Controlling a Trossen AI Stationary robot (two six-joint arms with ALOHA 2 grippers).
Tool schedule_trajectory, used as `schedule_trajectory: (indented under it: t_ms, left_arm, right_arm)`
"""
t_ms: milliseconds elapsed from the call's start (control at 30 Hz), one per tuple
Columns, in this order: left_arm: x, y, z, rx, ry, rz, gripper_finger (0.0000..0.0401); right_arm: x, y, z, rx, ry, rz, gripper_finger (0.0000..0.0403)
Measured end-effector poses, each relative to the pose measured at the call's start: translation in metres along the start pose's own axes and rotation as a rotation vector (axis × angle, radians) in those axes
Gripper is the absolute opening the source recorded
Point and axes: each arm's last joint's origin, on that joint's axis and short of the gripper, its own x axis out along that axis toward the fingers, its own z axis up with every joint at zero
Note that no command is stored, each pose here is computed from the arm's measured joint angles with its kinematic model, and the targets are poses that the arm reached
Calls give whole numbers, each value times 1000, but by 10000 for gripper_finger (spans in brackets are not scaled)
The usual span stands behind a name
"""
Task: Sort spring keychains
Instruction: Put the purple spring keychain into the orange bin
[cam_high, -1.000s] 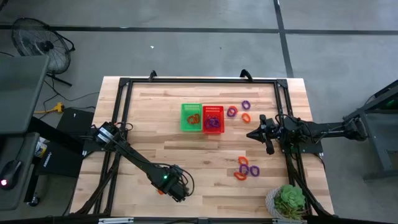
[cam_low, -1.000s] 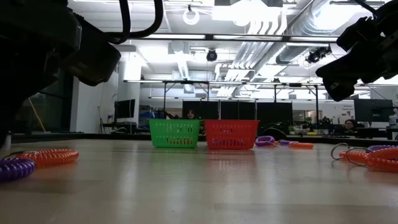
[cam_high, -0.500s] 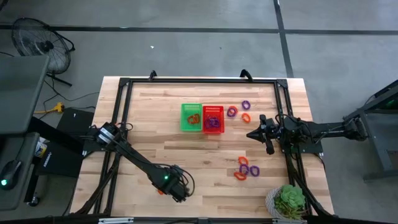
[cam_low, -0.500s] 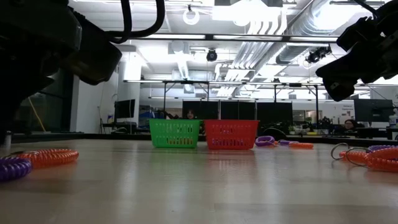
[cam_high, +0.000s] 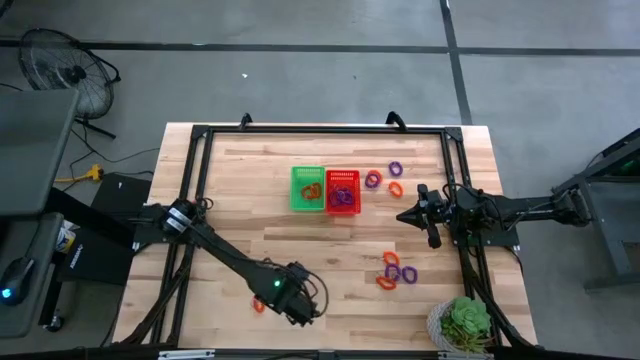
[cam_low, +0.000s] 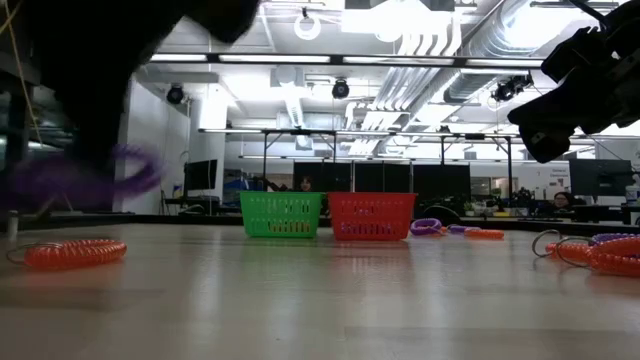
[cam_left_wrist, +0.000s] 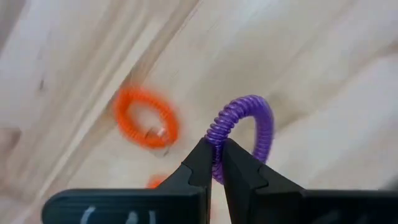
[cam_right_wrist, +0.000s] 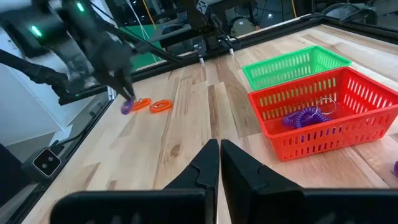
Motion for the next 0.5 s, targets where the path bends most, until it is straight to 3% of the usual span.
schedule_trajectory:
  t_ms: [267,500]
  left_arm:
    - [-52,12,73,73,-189,-58,18]
    - [-60,55,150,119,-259,-39,18]
  right_arm:
    - [0,0,0,0,0,-1,12]
    - [0,0,0,0,0,0,12]
